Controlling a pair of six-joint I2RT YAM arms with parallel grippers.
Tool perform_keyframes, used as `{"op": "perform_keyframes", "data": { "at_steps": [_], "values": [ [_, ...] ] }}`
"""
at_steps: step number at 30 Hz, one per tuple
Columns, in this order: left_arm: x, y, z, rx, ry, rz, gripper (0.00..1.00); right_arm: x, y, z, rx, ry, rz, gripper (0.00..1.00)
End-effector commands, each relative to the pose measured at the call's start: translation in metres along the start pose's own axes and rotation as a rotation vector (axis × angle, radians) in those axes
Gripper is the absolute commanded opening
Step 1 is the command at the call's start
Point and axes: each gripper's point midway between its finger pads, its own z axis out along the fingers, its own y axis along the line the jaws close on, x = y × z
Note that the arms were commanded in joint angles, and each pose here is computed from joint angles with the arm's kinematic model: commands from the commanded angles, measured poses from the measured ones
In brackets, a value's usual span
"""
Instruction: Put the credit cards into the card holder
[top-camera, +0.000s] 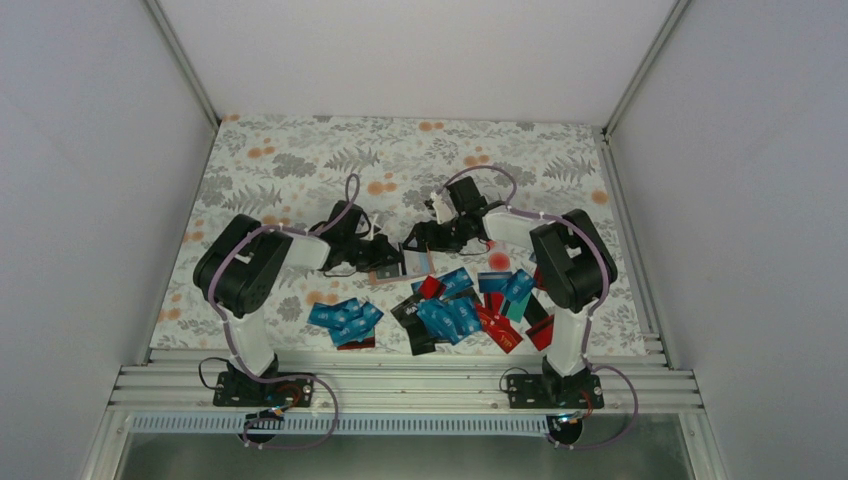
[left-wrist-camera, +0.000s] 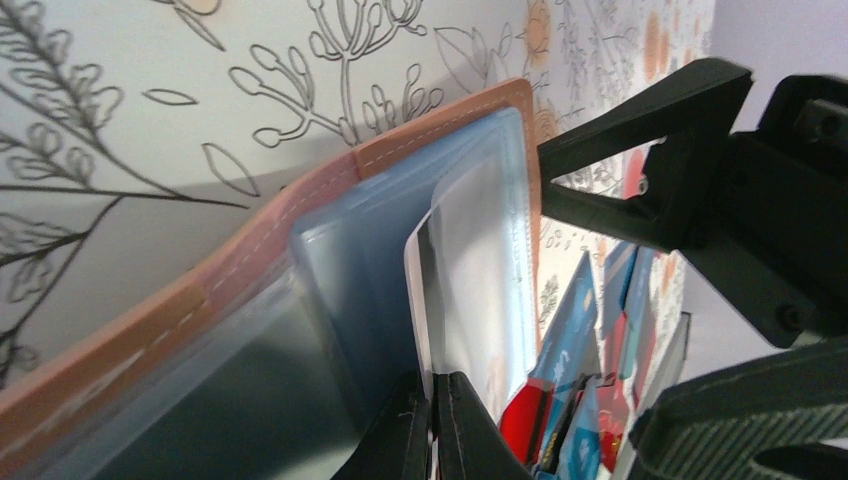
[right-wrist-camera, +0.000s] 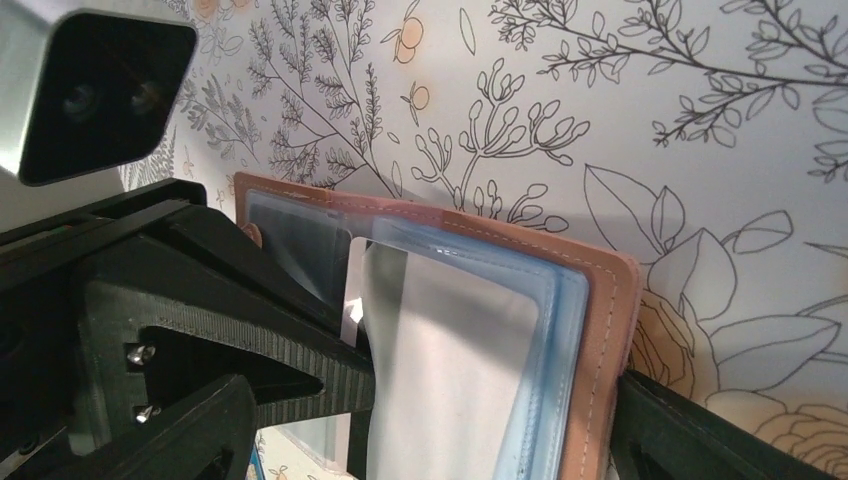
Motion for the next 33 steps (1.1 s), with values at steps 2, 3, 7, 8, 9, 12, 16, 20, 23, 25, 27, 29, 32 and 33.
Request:
{"op": "perform_keyframes", "data": {
  "at_steps": [2,3,7,8,9,12,16,20,23,25,27,29,32,33],
  "values": [
    [0.018,0.011,0.012,-0.001,0.047,-0.083,0.02,0.021,0.006,0.002,-0.042,0.033,0.061,0.88],
    [0.018,0.010,0.012,-0.006,0.041,-0.091,0.02,0.021,0.006,0.001,-0.041,0.027,0.065,0.88],
    [0.019,0.009,0.013,-0.005,0.027,-0.131,0.02,0.023,0.005,-0.003,-0.033,0.006,0.090,0.88],
    [0.018,0.009,0.012,-0.008,0.020,-0.141,0.02,0.024,0.004,-0.003,-0.030,0.005,0.099,0.88],
    [0.019,0.009,0.012,-0.011,0.017,-0.153,0.02,0.025,0.004,-0.003,-0.028,0.000,0.112,0.88],
    [0.020,0.007,0.011,-0.005,0.005,-0.181,0.02,0.030,0.003,-0.004,-0.032,-0.006,0.133,0.88],
    [0.019,0.004,0.013,-0.017,-0.014,-0.216,0.03,0.032,0.003,-0.007,-0.031,-0.020,0.151,0.88],
    [0.020,-0.003,0.017,-0.017,-0.018,-0.243,0.08,0.032,0.004,-0.011,-0.031,-0.041,0.165,0.88],
    [0.020,-0.008,0.018,-0.024,-0.027,-0.259,0.20,0.031,0.005,-0.015,-0.028,-0.061,0.176,0.88],
    [0.019,-0.011,0.018,-0.041,-0.032,-0.257,0.29,0.030,0.007,-0.018,-0.033,-0.074,0.181,0.88],
    [0.017,-0.013,0.017,-0.071,-0.037,-0.234,0.34,0.029,0.009,-0.020,-0.038,-0.086,0.182,0.88],
    [0.016,-0.013,0.015,-0.100,-0.033,-0.213,0.39,0.027,0.009,-0.023,-0.036,-0.096,0.178,0.88],
    [0.016,-0.013,0.011,-0.131,-0.027,-0.179,0.46,0.023,0.008,-0.026,-0.026,-0.100,0.163,0.89],
    [0.017,-0.012,0.011,-0.141,-0.019,-0.166,0.49,0.022,0.007,-0.027,-0.022,-0.100,0.157,0.89]
  ]
}}
